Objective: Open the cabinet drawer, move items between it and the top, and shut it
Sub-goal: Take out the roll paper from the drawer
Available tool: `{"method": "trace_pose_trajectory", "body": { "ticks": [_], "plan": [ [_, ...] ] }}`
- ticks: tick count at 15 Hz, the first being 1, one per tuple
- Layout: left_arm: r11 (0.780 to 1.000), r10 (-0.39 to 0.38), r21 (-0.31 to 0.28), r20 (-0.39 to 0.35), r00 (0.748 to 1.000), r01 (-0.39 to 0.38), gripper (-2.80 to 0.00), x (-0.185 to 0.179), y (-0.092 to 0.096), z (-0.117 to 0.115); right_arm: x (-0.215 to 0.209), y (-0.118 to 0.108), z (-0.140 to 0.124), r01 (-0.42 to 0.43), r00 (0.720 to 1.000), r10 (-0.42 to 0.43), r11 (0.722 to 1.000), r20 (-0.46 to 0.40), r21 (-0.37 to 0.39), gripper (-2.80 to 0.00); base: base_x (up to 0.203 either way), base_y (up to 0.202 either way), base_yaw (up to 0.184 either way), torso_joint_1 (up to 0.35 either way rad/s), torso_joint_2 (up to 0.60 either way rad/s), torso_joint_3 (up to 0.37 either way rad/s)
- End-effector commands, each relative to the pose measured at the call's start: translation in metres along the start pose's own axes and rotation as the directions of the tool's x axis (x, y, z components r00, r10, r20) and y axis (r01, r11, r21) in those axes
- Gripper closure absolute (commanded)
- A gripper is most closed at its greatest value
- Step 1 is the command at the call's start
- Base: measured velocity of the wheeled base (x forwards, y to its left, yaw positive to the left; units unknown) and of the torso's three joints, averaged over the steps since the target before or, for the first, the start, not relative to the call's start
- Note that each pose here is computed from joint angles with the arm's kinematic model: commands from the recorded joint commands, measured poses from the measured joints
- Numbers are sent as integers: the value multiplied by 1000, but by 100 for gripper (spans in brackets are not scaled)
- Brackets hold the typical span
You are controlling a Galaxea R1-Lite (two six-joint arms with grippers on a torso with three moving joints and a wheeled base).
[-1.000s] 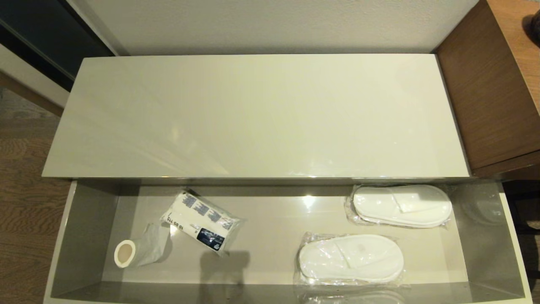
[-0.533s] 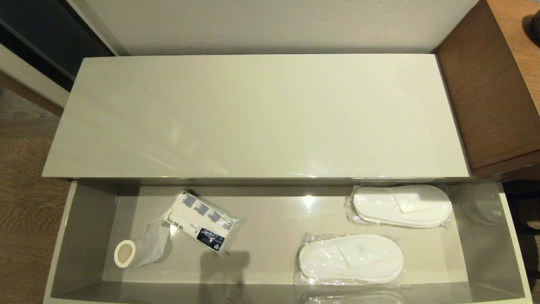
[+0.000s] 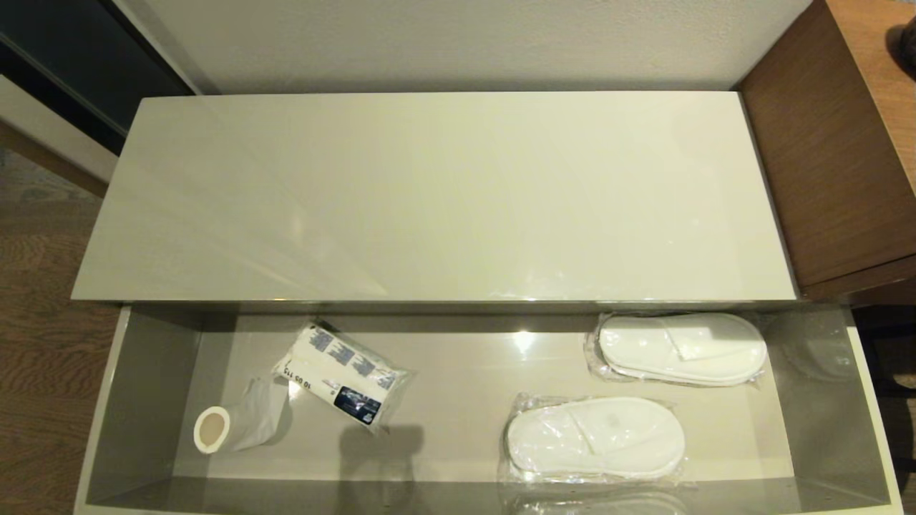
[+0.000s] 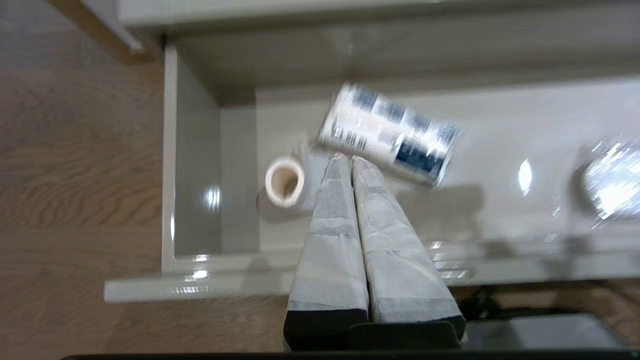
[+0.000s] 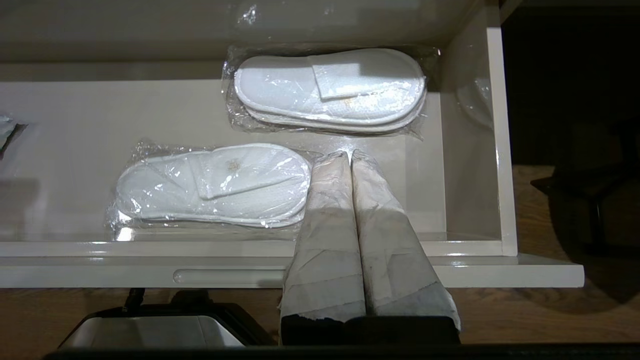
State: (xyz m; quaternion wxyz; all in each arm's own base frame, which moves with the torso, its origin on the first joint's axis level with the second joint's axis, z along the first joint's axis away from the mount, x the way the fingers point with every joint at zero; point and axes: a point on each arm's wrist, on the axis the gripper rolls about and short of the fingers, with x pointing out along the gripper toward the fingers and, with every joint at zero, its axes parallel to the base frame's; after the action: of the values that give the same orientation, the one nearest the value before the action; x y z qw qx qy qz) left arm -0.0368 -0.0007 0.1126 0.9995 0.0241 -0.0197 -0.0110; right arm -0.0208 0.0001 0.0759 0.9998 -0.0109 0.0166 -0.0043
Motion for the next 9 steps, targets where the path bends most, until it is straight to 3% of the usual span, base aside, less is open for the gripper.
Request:
{"method": "trace_pose_trajectory", "body": {
  "ticks": [1, 2, 3, 4, 6, 9],
  "plan": [
    [998, 0, -55, -18, 1000, -1, 0, -5, 2, 38, 0, 0, 0, 0, 1000, 0, 1000, -2, -1, 0, 0, 0, 0, 0, 0, 0],
    [996, 12, -91, -87, 996, -20, 0, 0, 3, 56, 0, 0, 0, 0, 1000, 0, 1000, -4, 0, 0, 0, 0, 0, 0, 0, 0],
    [992, 39, -111, -205, 978, -63, 0, 11, 4, 69, 0, 0, 0, 0, 1000, 0, 1000, -2, 0, 0, 0, 0, 0, 0, 0, 0],
    [986, 73, -117, -328, 942, -117, 0, 20, 6, 78, 0, 0, 0, 0, 1000, 0, 1000, -4, 0, 0, 0, 0, 0, 0, 0, 0],
    [976, 120, -91, -544, 830, -200, 0, 47, 9, 86, 0, 0, 0, 0, 1000, 0, 1000, -2, 0, 0, 0, 0, 0, 0, 0, 0],
    [957, 134, -85, -721, 679, -279, 0, 88, 11, 86, 0, 0, 0, 0, 1000, 0, 1000, -4, 0, 0, 0, 0, 0, 0, 0, 0]
  ]
}}
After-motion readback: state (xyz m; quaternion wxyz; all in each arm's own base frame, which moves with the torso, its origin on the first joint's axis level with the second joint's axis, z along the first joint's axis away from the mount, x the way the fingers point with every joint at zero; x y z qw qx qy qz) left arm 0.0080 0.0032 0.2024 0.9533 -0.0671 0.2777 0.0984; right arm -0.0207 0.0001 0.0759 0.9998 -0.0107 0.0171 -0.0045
